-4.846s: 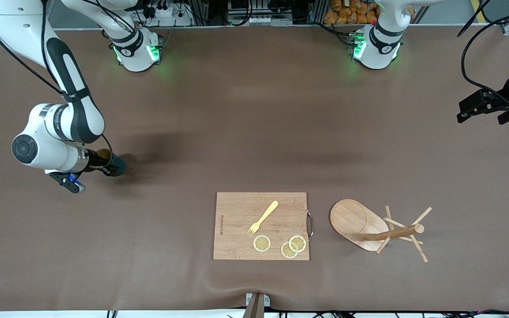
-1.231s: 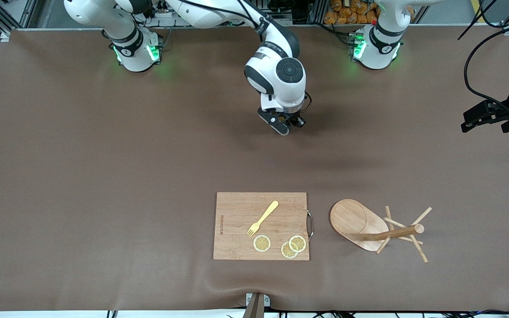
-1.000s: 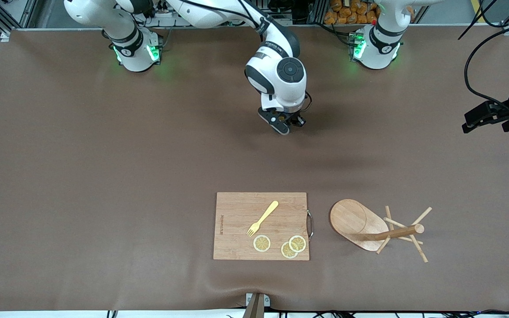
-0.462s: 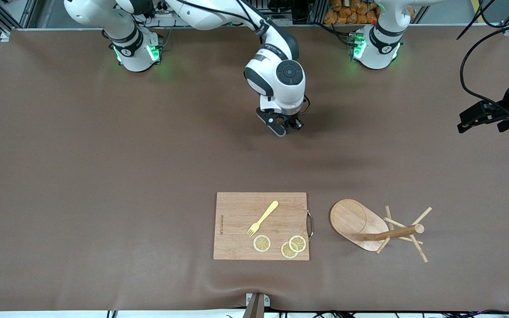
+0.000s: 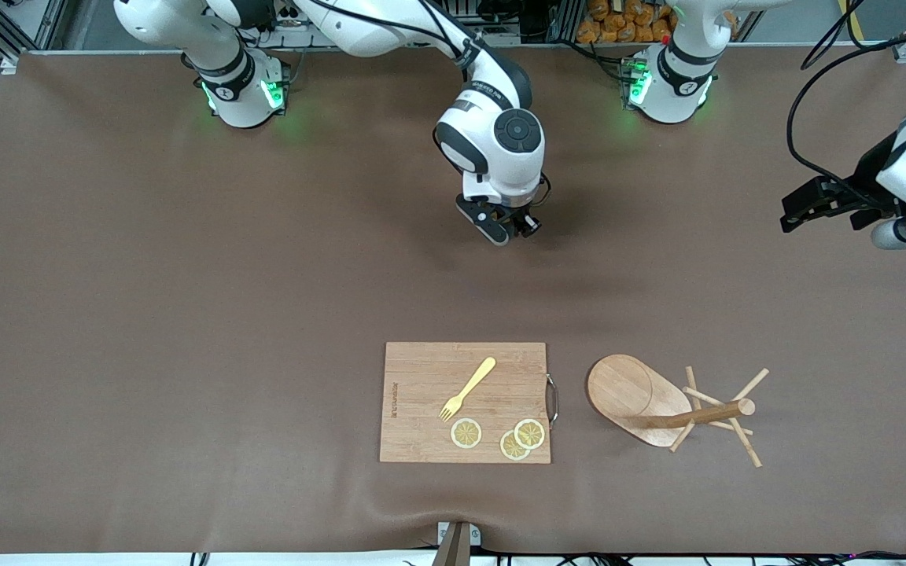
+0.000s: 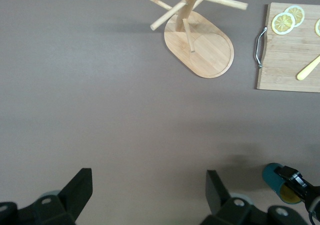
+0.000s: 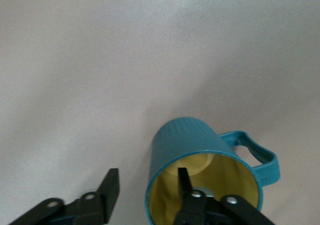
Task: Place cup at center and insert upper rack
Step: 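Set the mug down while the left gripper reaches toward it, then withdraw the right gripper while the left gripper lowers over the mug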
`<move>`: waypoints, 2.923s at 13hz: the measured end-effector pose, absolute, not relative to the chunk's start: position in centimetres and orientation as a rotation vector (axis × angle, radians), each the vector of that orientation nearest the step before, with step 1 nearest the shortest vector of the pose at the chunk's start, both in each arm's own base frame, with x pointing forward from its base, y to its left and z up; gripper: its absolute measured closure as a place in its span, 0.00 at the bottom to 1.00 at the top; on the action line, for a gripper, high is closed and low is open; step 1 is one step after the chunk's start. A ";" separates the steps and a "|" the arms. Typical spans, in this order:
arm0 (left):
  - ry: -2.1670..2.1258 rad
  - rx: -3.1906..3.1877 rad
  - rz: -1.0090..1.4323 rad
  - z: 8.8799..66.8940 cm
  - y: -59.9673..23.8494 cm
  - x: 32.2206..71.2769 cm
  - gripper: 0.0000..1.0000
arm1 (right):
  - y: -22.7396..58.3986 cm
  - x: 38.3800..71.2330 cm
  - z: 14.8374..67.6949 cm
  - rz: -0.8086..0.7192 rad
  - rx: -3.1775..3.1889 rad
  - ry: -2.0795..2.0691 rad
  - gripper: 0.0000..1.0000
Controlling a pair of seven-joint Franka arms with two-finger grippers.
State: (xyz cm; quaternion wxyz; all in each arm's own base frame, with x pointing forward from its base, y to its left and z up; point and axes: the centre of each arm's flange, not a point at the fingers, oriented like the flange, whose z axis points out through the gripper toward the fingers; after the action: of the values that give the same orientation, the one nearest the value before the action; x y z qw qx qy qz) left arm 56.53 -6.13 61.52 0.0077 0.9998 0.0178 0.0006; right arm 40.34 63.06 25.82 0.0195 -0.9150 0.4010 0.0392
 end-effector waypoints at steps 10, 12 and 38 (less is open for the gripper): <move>0.369 3.116 -0.043 62.8 -20.9 51.4 0.00 | 51.7 50.3 38.9 0.114 -2.939 0.838 0.00; 0.478 3.116 -0.045 62.4 -24.4 50.1 0.00 | 45.8 52.1 42.5 0.127 -2.967 0.722 0.00; 1.747 3.020 0.920 21.0 -61.0 27.3 0.00 | 3.1 49.0 61.5 0.031 -3.113 0.006 0.00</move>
State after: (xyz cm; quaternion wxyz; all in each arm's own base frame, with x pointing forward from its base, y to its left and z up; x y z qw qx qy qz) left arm 27.31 -61.04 20.96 -0.2313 0.8143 0.4711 0.2480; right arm 49.03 3.12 61.48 0.0145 -0.9998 0.0020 0.0099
